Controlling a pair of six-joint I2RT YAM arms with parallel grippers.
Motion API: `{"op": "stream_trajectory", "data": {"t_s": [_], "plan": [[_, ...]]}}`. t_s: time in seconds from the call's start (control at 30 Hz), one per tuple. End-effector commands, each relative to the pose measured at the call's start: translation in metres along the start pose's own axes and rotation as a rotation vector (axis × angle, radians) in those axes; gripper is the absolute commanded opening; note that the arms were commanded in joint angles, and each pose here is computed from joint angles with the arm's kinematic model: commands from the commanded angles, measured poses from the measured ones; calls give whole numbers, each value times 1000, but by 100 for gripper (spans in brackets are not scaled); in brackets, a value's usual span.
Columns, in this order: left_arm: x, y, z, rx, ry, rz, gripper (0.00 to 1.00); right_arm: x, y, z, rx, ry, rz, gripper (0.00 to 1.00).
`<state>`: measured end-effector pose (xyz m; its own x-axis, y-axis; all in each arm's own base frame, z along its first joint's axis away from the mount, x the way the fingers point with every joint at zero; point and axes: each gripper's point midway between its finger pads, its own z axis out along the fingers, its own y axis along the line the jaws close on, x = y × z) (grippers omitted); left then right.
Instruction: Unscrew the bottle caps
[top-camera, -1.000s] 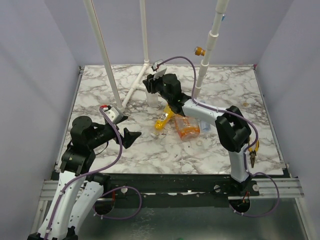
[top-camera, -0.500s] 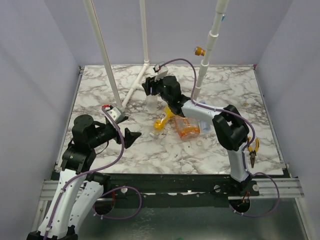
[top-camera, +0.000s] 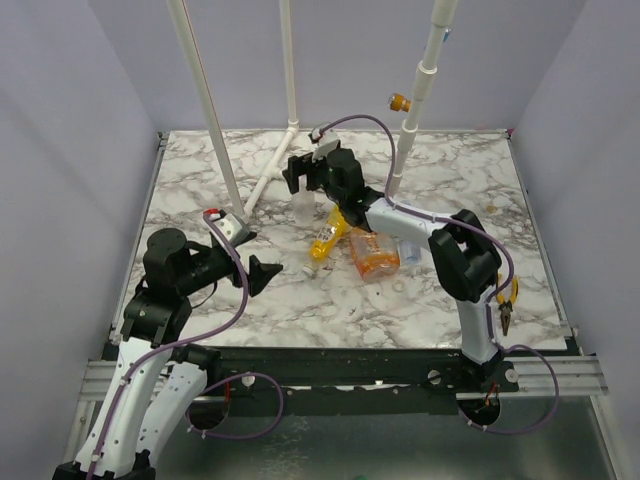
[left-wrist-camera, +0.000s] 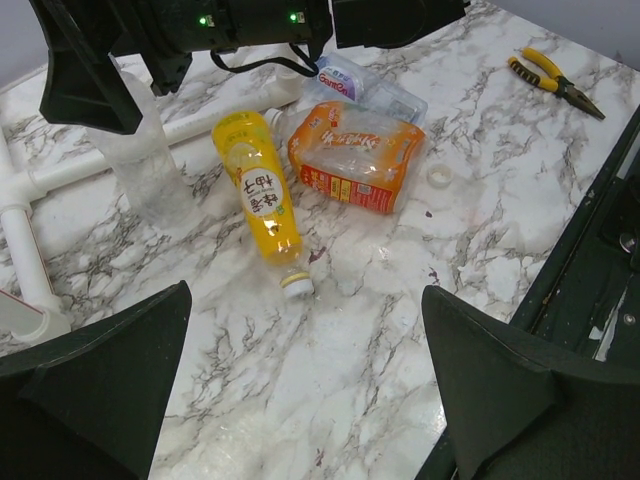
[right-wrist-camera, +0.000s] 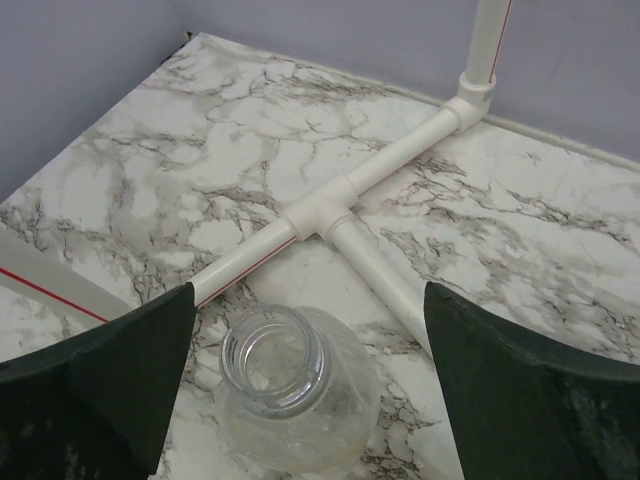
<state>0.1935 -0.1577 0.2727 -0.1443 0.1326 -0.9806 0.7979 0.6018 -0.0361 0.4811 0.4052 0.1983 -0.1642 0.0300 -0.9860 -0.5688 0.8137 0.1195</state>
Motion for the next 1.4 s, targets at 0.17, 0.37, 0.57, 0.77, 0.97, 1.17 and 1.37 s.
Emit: {"op": "stream_trajectory", "data": {"t_s": [0.17,0.37,0.57,0.77,0.97,1.17,1.37], "plan": [[-13,-2,0,22,-16,35,99,-51,-13,-55,105,16,60,100],[-14,0,2,24,-10,45,99,2,9,-109,174,228,153,100],[-18,-1,1,28,-17,60,99,65,31,-147,216,423,206,100],[-23,-4,3,56,-21,53,99,91,17,-147,302,464,192,100],[-28,-6,2,67,-29,52,99,105,9,-131,360,494,138,100],[-29,-10,0,74,-38,45,99,109,-14,-120,451,493,77,100],[-29,-11,-1,74,-39,29,99,119,-30,-115,474,496,80,100]]}}
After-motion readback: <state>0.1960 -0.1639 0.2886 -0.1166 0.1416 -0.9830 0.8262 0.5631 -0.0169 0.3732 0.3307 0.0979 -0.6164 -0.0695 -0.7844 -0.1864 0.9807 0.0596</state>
